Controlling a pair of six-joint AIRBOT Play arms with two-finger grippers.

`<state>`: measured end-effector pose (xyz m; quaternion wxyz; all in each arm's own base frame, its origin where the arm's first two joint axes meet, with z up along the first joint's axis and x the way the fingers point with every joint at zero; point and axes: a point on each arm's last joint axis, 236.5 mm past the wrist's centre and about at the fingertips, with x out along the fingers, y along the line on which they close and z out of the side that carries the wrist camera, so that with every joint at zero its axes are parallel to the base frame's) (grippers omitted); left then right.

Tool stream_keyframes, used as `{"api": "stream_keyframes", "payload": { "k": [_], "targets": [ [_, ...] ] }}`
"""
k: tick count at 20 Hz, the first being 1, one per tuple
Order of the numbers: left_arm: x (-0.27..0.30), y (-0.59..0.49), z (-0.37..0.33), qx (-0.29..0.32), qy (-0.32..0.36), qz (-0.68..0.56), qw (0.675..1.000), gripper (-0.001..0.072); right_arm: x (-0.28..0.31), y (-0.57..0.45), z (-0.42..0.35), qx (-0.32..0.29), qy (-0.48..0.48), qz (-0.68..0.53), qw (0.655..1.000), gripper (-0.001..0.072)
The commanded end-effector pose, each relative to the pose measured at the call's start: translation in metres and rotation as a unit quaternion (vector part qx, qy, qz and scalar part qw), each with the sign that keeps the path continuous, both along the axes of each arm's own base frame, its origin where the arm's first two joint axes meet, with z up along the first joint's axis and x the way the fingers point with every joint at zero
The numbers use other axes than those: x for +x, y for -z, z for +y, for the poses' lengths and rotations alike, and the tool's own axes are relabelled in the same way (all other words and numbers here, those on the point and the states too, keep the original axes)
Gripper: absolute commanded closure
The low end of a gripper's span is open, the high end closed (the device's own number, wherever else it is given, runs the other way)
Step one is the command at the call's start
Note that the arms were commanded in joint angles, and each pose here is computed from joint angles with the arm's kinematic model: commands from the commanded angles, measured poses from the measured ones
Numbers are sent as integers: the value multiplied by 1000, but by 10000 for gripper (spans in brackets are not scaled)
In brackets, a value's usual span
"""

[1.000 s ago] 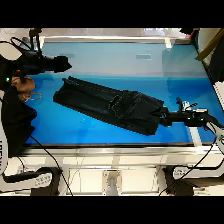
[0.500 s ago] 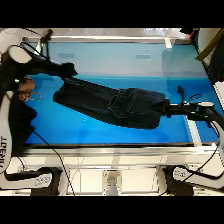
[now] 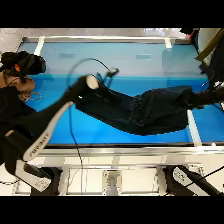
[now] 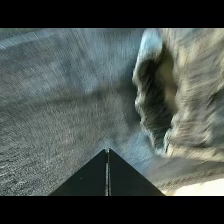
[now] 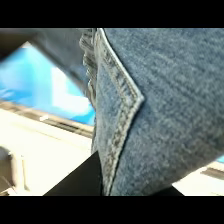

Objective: Fold the clothes and pants, and hang the long-sleeved shirts on hangers.

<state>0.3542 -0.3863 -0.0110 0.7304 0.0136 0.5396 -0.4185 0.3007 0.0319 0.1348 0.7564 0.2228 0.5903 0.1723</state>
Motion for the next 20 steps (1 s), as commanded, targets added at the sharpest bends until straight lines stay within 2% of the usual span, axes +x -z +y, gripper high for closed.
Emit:
{"api": "stream_keyframes", "payload": {
  "k": [1, 5, 8, 10, 14, 18, 19, 20],
  "targets": [
    [-27, 30, -49, -2, 30, -14, 999, 689, 0, -25, -24, -45, 33, 47, 997, 673],
    [-16, 39, -68, -19, 11, -43, 999, 689, 36, -8, 7, -40, -12, 68, 997, 672],
    [-9, 42, -49, 2, 10, -37, 999, 690, 70, 15, 55, -41, -42, 46, 997, 672],
    [10, 34, -6, 47, 1, -46, 998, 690, 81, 26, 91, -38, -60, 38, 997, 672],
    [53, -20, 122, 148, -55, -80, 984, 689, 99, 39, 174, -18, -69, 6, 997, 672],
    [64, -97, 217, 151, -143, -108, 972, 689, 126, 34, 282, 27, -87, -119, 989, 670],
    [65, -115, 233, 145, -163, -121, 968, 689, 133, 32, 307, 41, -85, -150, 984, 627],
    [65, -130, 245, 140, -178, -134, 965, 689, 137, 32, 331, 54, -83, -176, 979, 452]
  ]
}}
